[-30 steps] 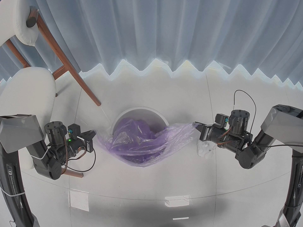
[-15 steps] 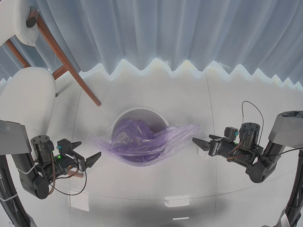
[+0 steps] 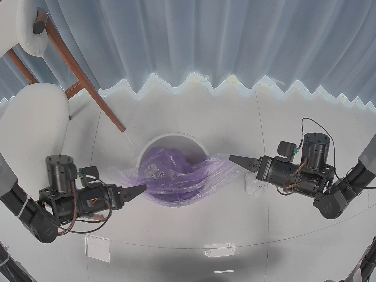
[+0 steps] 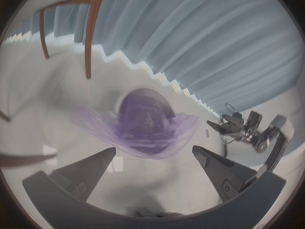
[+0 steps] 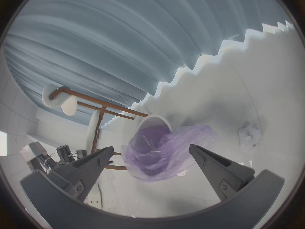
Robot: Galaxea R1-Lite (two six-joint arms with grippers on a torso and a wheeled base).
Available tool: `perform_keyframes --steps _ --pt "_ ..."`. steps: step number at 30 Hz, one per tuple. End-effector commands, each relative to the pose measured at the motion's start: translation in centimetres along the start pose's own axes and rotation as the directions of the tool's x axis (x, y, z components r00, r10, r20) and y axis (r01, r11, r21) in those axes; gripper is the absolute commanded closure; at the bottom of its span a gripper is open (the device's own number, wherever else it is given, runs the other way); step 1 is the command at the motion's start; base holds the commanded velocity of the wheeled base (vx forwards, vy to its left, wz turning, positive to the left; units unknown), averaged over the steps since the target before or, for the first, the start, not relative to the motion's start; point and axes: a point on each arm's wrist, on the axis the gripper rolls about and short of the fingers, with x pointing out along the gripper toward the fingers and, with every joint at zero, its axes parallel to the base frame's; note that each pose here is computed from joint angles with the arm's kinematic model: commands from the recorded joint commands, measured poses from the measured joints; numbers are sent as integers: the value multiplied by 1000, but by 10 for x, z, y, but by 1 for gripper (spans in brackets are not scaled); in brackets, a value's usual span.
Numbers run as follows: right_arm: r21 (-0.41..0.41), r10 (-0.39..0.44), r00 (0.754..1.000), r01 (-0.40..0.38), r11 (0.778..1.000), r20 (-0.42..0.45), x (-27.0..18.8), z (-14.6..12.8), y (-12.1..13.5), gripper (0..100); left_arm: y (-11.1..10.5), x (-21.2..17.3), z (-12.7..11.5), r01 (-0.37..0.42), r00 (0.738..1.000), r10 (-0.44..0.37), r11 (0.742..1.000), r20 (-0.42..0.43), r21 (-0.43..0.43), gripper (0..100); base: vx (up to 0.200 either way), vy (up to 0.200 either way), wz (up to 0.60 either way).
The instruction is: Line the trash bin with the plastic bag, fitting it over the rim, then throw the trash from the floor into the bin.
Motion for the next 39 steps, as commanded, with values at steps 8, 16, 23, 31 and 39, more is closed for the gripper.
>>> perform_keyframes --steps 8,16,23,31,39 --pt "107 15 994 -3 994 -112 61 -38 26 0 -69 104 -15 -61 995 24 923 -100 -379 0 0 0 0" --pt "107 -48 991 61 992 -121 64 -51 20 0 -69 107 -36 -107 984 39 911 -175 -398 0 0 0 0" --pt "109 -55 991 68 992 -121 62 -51 19 0 -60 103 -51 -157 972 70 904 -226 -397 0 0 0 0" --pt "124 -133 991 133 983 -3 47 -21 11 0 -52 93 -95 -232 934 102 903 -344 -362 0 0 0 0" --pt "164 -71 997 72 984 -14 43 -25 36 0 -48 104 -119 -240 939 124 903 -320 -357 0 0 0 0"
